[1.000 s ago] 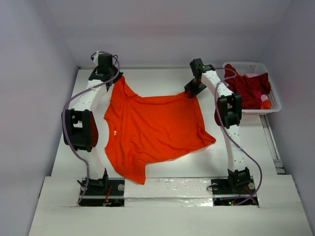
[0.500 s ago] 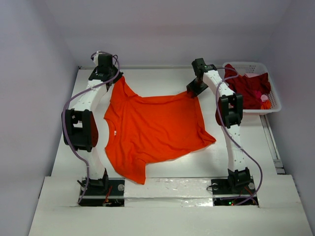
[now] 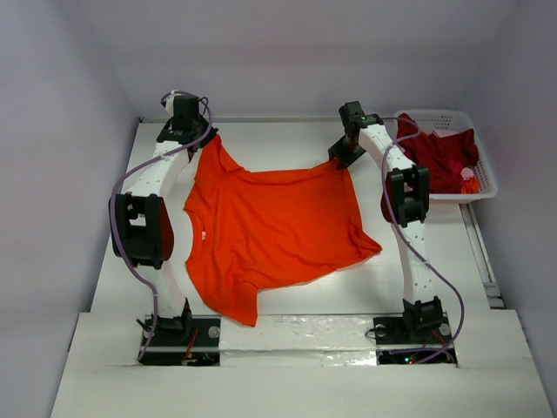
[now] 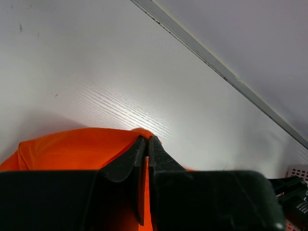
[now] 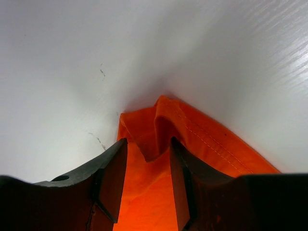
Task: Fold and stack the t-shirts
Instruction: Flatten out the tshirt
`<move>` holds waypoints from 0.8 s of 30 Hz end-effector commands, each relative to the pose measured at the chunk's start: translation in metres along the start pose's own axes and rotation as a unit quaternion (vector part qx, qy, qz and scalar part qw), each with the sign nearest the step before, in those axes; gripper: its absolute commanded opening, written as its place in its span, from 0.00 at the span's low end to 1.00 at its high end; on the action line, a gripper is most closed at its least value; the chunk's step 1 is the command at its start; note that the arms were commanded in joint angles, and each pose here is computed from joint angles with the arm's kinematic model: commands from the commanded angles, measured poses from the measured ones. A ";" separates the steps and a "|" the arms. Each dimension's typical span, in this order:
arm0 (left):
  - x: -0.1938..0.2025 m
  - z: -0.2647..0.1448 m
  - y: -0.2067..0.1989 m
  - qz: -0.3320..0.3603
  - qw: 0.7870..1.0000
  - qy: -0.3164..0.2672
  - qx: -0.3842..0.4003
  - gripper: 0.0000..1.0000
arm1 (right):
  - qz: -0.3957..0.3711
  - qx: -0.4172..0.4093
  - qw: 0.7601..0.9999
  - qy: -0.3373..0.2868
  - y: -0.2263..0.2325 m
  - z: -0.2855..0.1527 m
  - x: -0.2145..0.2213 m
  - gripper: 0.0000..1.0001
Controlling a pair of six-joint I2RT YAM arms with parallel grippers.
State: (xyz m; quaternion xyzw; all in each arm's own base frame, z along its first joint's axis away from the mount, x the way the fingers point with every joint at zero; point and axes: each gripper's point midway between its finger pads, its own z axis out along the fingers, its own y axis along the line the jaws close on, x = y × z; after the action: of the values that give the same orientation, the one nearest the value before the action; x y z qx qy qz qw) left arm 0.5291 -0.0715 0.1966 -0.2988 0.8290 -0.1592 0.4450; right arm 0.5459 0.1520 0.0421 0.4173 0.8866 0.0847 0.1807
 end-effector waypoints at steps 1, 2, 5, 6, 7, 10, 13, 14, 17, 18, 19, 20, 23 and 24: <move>-0.018 -0.020 -0.020 0.001 0.999 -0.026 0.033 0.00 | -0.002 -0.047 0.999 -0.023 0.022 -0.024 -0.018 0.46; -0.018 -0.019 -0.019 0.001 0.999 -0.025 0.031 0.00 | -0.003 -0.048 0.999 -0.026 0.022 -0.025 -0.019 0.46; -0.017 -0.019 -0.019 0.001 0.999 -0.024 0.031 0.00 | -0.004 -0.046 0.998 -0.032 0.022 -0.027 -0.022 0.47; -0.017 -0.019 -0.019 0.001 0.999 -0.024 0.031 0.00 | -0.002 -0.046 0.998 -0.035 0.023 -0.029 -0.023 0.47; -0.017 -0.019 -0.019 0.002 0.999 -0.024 0.030 0.00 | -0.001 -0.042 0.998 -0.040 0.021 -0.029 -0.025 0.47; -0.018 -0.019 -0.019 0.003 0.999 -0.025 0.030 0.00 | 0.004 -0.033 0.998 -0.049 0.017 -0.033 -0.028 0.47; -0.018 -0.020 -0.019 0.004 0.999 -0.026 0.030 0.00 | 0.008 -0.027 0.998 -0.056 0.015 -0.035 -0.031 0.46; -0.019 -0.020 -0.020 0.004 0.999 -0.027 0.030 0.00 | 0.008 -0.023 0.998 -0.056 0.013 -0.036 -0.031 0.46; -0.019 -0.020 -0.019 0.003 0.999 -0.026 0.030 0.00 | 0.012 -0.020 0.998 -0.062 0.012 -0.038 -0.033 0.45; -0.019 -0.020 -0.020 0.003 0.999 -0.027 0.030 0.00 | 0.013 -0.022 0.998 -0.063 0.013 -0.039 -0.034 0.45; -0.018 -0.019 -0.019 0.004 0.999 -0.025 0.030 0.00 | 0.013 -0.022 0.998 -0.065 0.013 -0.039 -0.034 0.45; -0.018 -0.019 -0.019 0.003 0.999 -0.025 0.031 0.00 | 0.013 -0.022 0.998 -0.066 0.013 -0.039 -0.035 0.43; -0.017 -0.019 -0.019 0.002 0.999 -0.024 0.030 0.00 | 0.013 -0.022 0.997 -0.068 0.013 -0.040 -0.036 0.33; -0.018 -0.018 -0.019 0.002 0.999 -0.025 0.030 0.00 | 0.013 -0.023 0.997 -0.068 0.014 -0.041 -0.036 0.32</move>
State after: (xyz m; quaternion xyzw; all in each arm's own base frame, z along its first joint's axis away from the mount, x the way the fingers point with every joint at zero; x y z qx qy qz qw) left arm 0.5290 -0.0716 0.1966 -0.2987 0.8291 -0.1594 0.4450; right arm 0.5515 0.1417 0.0427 0.4209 0.8815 0.0638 0.2042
